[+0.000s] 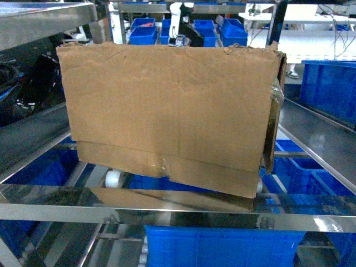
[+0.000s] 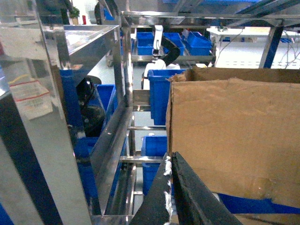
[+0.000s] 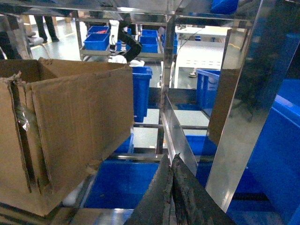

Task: Sort boxes to right shelf from conveyor

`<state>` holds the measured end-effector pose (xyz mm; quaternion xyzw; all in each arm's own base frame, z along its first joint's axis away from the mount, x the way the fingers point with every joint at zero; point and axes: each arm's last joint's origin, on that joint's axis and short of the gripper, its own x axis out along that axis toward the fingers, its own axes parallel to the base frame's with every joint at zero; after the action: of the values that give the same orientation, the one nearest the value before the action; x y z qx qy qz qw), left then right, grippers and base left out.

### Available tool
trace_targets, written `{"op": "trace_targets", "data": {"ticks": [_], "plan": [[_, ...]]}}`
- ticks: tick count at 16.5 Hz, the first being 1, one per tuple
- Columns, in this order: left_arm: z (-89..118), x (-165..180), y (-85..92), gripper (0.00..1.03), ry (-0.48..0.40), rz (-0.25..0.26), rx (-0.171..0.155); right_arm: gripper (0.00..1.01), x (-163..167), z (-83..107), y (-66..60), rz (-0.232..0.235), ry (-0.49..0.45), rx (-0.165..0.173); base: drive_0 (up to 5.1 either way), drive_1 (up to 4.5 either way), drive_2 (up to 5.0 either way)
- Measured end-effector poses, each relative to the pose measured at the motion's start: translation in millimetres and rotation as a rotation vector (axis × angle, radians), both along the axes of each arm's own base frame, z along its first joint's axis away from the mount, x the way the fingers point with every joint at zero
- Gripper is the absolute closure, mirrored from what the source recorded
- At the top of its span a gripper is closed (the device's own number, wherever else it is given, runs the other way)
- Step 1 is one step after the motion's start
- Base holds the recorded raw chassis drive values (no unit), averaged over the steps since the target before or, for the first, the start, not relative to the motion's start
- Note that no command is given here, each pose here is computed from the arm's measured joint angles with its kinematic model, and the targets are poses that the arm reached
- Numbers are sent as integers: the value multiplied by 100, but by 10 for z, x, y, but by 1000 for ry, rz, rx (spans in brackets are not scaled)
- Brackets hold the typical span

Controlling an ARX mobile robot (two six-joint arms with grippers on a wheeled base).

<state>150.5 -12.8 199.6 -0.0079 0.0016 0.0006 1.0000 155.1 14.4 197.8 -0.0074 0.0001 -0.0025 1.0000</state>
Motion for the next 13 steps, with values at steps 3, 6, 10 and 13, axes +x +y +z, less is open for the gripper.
{"op": "trace_targets", "data": {"ticks": [3, 6, 10, 13], "plan": [[-111, -113, 141, 101, 3, 19, 0, 99, -124, -114, -123, 11, 8, 0, 0, 0, 0], [-191, -207, 124, 101, 3, -4, 1, 99, -225, -184, -144, 5, 6, 0, 0, 0, 0], [-254, -299, 126, 101, -27, -3, 1, 99, -320, -264, -144, 5, -16, 1, 0, 0, 0], [-272, -349, 126, 101, -24, -3, 1, 99, -379, -255, -144, 5, -23, 0, 0, 0, 0]]}}
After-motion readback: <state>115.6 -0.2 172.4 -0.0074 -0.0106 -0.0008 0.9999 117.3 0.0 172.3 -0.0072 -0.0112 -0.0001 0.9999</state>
